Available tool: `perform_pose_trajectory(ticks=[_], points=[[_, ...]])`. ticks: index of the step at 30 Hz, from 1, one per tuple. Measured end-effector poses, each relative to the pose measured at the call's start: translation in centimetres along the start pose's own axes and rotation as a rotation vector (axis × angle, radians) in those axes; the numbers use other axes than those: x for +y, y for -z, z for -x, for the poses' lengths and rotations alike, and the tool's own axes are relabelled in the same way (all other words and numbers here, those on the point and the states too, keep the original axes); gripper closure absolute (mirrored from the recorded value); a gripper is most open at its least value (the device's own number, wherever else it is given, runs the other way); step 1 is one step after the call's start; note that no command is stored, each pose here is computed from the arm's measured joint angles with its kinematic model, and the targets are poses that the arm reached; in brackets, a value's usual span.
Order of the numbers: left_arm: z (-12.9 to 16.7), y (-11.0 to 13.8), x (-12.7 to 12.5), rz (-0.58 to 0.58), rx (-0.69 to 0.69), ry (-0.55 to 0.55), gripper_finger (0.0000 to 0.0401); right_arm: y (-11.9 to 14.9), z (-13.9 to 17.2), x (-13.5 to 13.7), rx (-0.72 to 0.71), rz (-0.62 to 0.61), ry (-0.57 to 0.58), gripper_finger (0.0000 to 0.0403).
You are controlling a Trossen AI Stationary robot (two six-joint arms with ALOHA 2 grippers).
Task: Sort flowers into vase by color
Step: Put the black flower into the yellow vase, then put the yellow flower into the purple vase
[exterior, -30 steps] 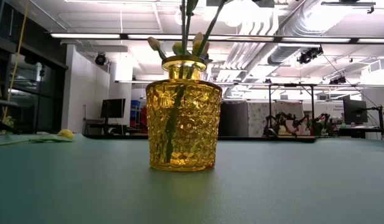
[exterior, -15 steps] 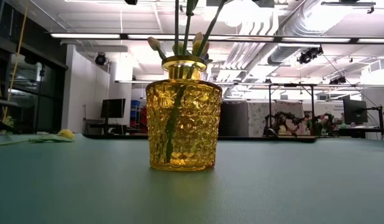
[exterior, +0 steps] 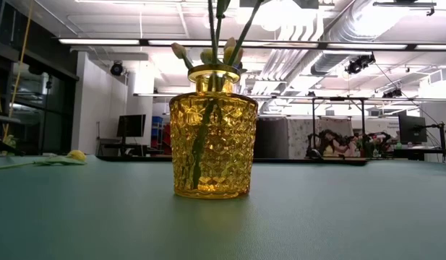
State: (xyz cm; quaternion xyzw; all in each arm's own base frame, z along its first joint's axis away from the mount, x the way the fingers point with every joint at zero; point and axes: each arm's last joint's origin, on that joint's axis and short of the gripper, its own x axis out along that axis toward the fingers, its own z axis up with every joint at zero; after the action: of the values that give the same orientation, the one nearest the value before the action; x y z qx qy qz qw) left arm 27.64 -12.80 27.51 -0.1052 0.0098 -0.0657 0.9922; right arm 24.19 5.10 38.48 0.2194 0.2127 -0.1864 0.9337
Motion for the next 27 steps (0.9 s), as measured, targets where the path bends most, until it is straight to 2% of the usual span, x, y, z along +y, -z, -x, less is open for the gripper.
perform_pose_trajectory(ticks=[5, 9, 19, 21, 24, 27], points=[[0.3, -0.1, 0.0, 0.041, 0.028, 0.01, 0.0223, 0.0, 0.0, 0.0, 0.012, -0.001, -0.015, 0.0052], [1.3, -1.2, 0.2, 0.044, 0.036, 0.008, 0.0198, 0.0, 0.0, 0.1, 0.008, -0.002, -0.022, 0.0052], [6.2, -5.4, 1.2, 0.045, 0.004, -0.055, 0.0182, -0.2, 0.0, 0.2, -0.004, 0.0, -0.033, 0.0052], [7.4, -6.5, 1.5, 0.042, -0.045, -0.097, 0.0182, -0.2, 0.0, 0.2, -0.005, 0.002, -0.034, 0.0052], [9.3, -8.2, 2.3, 0.064, -0.14, -0.226, 0.0182, -0.2, 0.0, 0.3, -0.008, 0.006, -0.04, 0.0052], [11.0, -9.3, 4.4, 0.193, -0.178, -0.404, 0.0182, -0.2, 0.0, 0.3, -0.011, 0.004, -0.041, 0.0052]])
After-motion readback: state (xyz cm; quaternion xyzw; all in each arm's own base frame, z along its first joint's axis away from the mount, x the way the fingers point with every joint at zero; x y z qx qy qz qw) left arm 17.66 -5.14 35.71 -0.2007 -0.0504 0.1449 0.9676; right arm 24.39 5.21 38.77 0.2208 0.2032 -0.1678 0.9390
